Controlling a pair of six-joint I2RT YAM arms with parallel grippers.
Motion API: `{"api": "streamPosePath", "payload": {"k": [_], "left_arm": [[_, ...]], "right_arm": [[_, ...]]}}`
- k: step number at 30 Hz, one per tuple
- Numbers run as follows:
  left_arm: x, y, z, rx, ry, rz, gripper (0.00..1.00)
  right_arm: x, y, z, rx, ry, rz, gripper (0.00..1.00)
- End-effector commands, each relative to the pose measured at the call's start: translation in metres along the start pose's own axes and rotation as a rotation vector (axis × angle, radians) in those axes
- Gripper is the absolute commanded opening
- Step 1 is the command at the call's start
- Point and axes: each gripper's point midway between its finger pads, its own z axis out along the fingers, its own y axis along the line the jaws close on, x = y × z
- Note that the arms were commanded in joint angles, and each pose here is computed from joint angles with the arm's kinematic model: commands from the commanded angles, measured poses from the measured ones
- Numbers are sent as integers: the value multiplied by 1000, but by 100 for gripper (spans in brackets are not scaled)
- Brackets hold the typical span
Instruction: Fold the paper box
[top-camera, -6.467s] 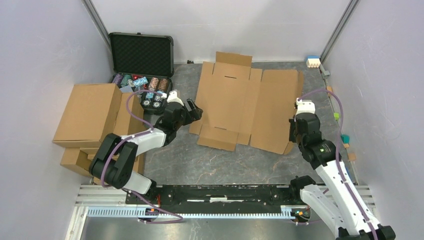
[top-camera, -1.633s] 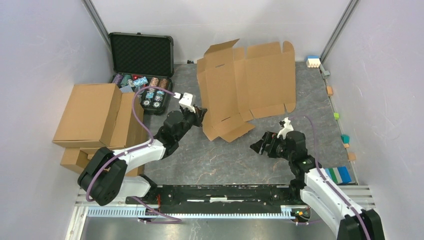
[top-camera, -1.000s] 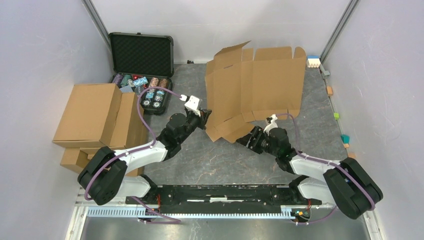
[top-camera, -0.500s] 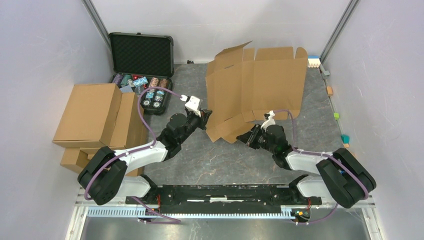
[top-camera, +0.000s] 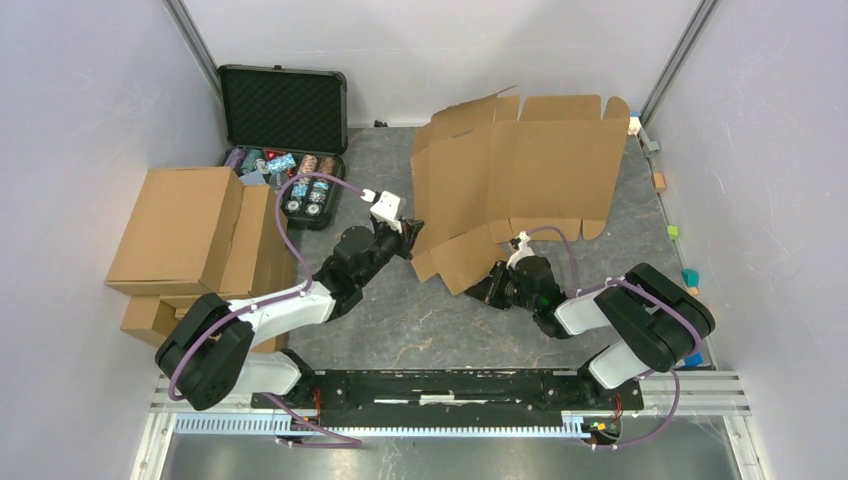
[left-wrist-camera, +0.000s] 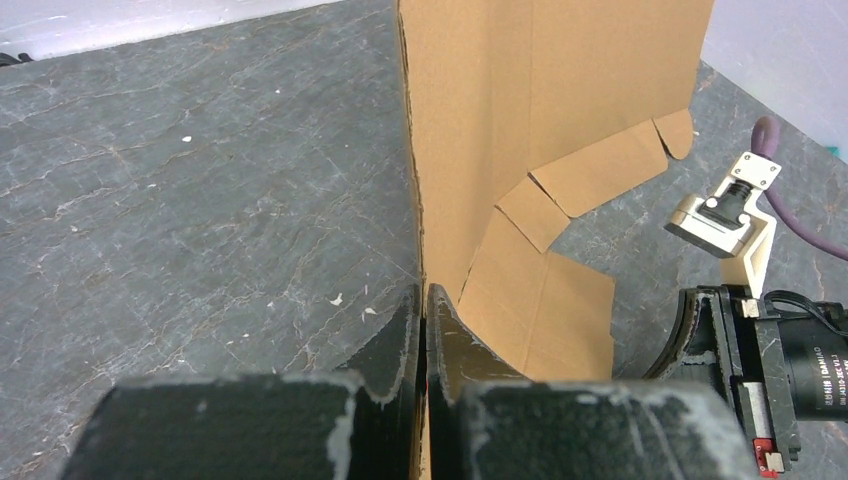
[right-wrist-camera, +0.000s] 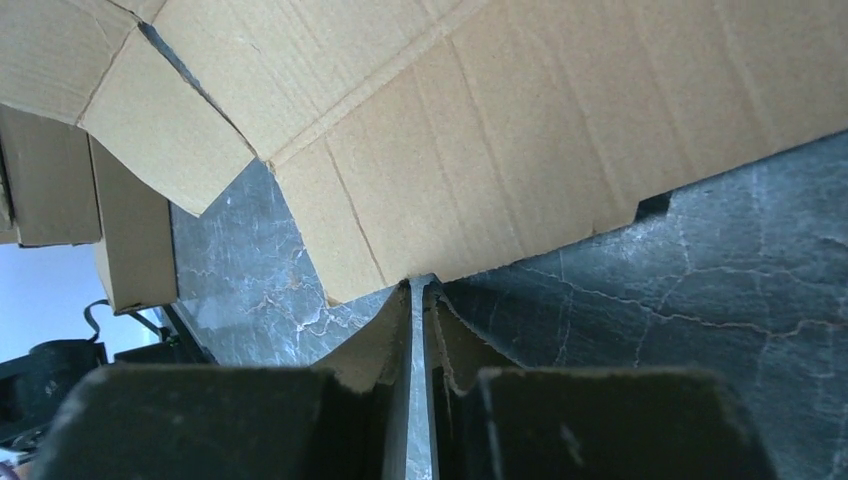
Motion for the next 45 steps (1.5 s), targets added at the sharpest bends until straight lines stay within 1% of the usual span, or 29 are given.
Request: {"api": "streamPosePath", "payload": {"k": [1, 7, 10, 12, 13, 15, 18, 20, 25, 26, 30, 33, 37, 41, 45], "left_arm": [[-6, -10, 4, 31, 9, -38, 2], [-7, -15, 5, 54, -4, -73, 3], [-1, -15, 10, 46, 29, -128, 2], [1, -15, 13, 49, 49, -135, 2], [0, -15, 13, 50, 45, -128, 2], [-1, -15, 10, 52, 27, -117, 2], [-3, -11, 8, 39, 16, -96, 2], [-3, -11, 8, 40, 18, -93, 2], [-4, -10, 7, 33, 24, -85, 2], [-4, -10, 7, 31, 26, -96, 2], [3, -14, 12, 48, 46, -95, 2], [8, -10, 13, 37, 22, -61, 2], [17, -13, 17, 49, 40, 16, 2], [23, -16, 20, 32, 59, 115, 2], [27, -14, 20, -4, 72, 170, 2]], "right_arm": [[-19, 12, 6, -26, -73, -99, 14], [-30, 21, 11, 3, -120, -242, 15], [-29, 24, 16, 4, -116, -285, 16], [-28, 24, 19, 18, -112, -308, 19], [-27, 25, 20, 22, -110, -320, 22], [-27, 29, 21, 21, -118, -347, 32], [-28, 34, 17, 3, -131, -362, 42], [-29, 35, 16, -8, -141, -363, 54], [-33, 34, 12, 1, -171, -357, 65], [-34, 35, 11, -5, -177, -358, 65], [-34, 34, 10, -1, -182, -351, 57], [-36, 33, 8, 6, -194, -342, 48], [-36, 32, 5, 8, -204, -334, 36], [-35, 32, 6, 9, -196, -334, 34], [-34, 34, 3, -6, -195, -335, 30]]}}
